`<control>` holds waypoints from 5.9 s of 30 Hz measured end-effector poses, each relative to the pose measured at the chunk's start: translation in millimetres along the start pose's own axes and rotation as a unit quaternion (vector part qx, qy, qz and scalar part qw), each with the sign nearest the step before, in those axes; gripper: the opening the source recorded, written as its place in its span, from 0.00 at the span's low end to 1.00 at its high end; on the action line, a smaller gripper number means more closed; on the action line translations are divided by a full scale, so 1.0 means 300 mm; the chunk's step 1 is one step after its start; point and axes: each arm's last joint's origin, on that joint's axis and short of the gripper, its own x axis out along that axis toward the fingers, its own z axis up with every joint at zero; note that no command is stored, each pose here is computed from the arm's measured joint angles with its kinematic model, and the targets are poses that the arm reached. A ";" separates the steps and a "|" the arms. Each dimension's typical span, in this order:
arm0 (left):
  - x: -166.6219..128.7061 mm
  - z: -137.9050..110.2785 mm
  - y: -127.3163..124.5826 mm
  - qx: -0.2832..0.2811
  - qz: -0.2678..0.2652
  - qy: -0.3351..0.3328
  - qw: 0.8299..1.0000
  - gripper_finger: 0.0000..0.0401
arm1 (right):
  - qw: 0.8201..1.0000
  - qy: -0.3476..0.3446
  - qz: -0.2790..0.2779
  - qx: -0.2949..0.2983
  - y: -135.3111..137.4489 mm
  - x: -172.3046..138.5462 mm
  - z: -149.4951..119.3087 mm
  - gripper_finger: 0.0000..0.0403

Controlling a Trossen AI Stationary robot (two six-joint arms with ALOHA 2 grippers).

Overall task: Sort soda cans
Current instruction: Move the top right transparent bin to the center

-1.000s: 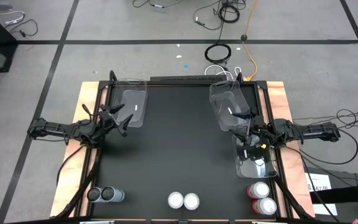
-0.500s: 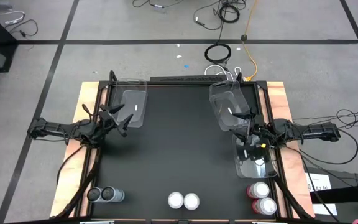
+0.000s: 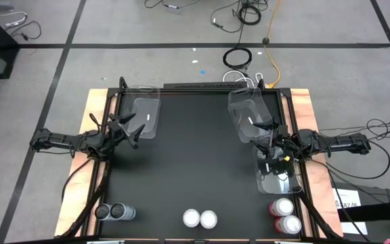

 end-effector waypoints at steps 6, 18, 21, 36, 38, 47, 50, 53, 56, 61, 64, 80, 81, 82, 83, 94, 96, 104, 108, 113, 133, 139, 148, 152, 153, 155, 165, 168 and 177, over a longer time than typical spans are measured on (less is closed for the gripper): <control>0.000 0.000 0.000 0.000 0.000 0.000 1.000 0.84 | 1.000 -0.005 0.000 0.002 0.000 0.000 0.003 0.95; 0.000 0.000 0.000 0.000 0.000 0.000 1.000 0.84 | 0.996 -0.059 -0.048 0.040 -0.007 0.000 0.037 0.95; 0.000 0.000 0.000 0.000 0.000 0.000 1.000 0.84 | 0.996 -0.046 -0.065 0.046 -0.008 0.004 0.037 0.95; 0.000 0.000 0.000 0.000 0.000 0.000 1.000 0.84 | 0.990 0.073 -0.112 0.040 0.052 0.119 0.201 0.95; 0.000 0.000 0.000 0.000 0.000 0.000 1.000 0.84 | 0.989 0.084 -0.116 0.034 0.066 0.151 0.223 0.95; 0.000 0.000 0.000 0.000 0.000 0.000 1.000 0.84 | 0.977 0.126 -0.174 -0.005 0.116 0.286 0.287 0.95; 0.000 0.000 0.000 0.000 0.000 0.000 1.000 0.84 | 0.974 0.141 -0.179 -0.012 0.124 0.324 0.290 0.95; 0.000 0.000 0.000 0.000 0.000 0.000 1.000 0.84 | 0.966 0.166 -0.197 -0.018 0.116 0.353 0.282 0.95; 0.000 0.000 0.000 0.000 0.000 0.000 1.000 0.84 | 0.953 0.205 -0.222 0.009 0.091 0.380 0.264 0.95; 0.000 0.000 0.000 0.000 0.000 0.000 1.000 0.84 | 0.916 0.290 -0.270 0.064 0.033 0.431 0.234 0.94; 0.000 0.000 0.000 0.000 0.000 0.000 1.000 0.84 | 0.889 0.330 -0.304 0.088 -0.002 0.466 0.225 0.94; 0.000 0.000 0.000 0.000 0.000 0.000 1.000 0.84 | 0.783 0.484 -0.365 0.138 -0.155 0.638 0.113 0.94; 0.000 0.000 0.000 0.000 0.000 0.000 1.000 0.84 | 0.777 0.494 -0.364 0.142 -0.163 0.644 0.095 0.94; 0.000 0.000 0.000 0.000 0.000 0.000 1.000 0.84 | 0.770 0.502 -0.365 0.145 -0.172 0.648 0.079 0.94; 0.000 0.000 0.000 0.000 0.000 0.000 1.000 0.84 | 0.764 0.510 -0.368 0.145 -0.177 0.651 0.064 0.93; 0.000 0.000 0.000 0.000 0.000 0.000 1.000 0.84 | 0.737 0.522 -0.399 0.159 -0.235 0.660 0.014 0.62; 0.000 0.000 0.000 0.000 0.000 0.000 1.000 0.84 | 0.737 0.519 -0.402 0.161 -0.243 0.658 0.017 0.51; 0.000 0.000 0.000 0.000 0.000 0.000 1.000 0.84 | 0.735 0.523 -0.392 0.181 -0.269 0.655 0.020 0.04; 0.000 0.000 0.000 0.000 0.000 0.000 1.000 0.84 | 0.738 0.518 -0.392 0.183 -0.275 0.663 0.033 0.02; 0.000 0.000 0.000 0.000 0.000 0.000 1.000 0.84 | 0.766 0.499 -0.370 0.168 -0.271 0.711 0.098 0.01; 0.000 0.000 0.000 0.000 0.000 0.000 1.000 0.84 | 0.834 0.449 -0.274 0.166 -0.051 0.828 0.237 0.00; 0.000 0.000 0.000 0.000 0.000 0.000 1.000 0.84 | 0.840 0.438 -0.264 0.181 0.045 0.846 0.204 0.00; 0.000 -0.001 0.000 0.002 0.000 0.001 1.000 0.84 | 0.806 0.476 -0.282 0.209 0.179 0.993 0.110 0.00; 0.000 -0.001 0.000 0.001 0.000 0.001 1.000 0.84 | 0.776 0.490 -0.329 0.222 0.223 1.068 0.093 0.00; 0.000 -0.001 0.000 0.002 0.000 0.001 1.000 0.84 | 0.769 0.491 -0.340 0.228 0.234 1.086 0.092 0.00; 0.000 -0.001 0.000 0.001 0.000 0.001 1.000 0.84 | 0.754 0.495 -0.360 0.238 0.256 1.114 0.093 0.00; 0.000 -0.002 0.000 0.002 0.000 0.002 1.000 0.84 | 0.710 0.479 -0.440 0.269 0.398 1.173 0.038 0.00; 0.000 -0.002 0.000 0.003 0.000 0.002 1.000 0.84 | 0.698 0.472 -0.458 0.285 0.418 1.179 -0.012 0.00; 0.000 -0.002 0.000 0.002 0.000 0.002 1.000 0.84 | 0.685 0.479 -0.474 0.278 0.422 1.188 -0.096 0.01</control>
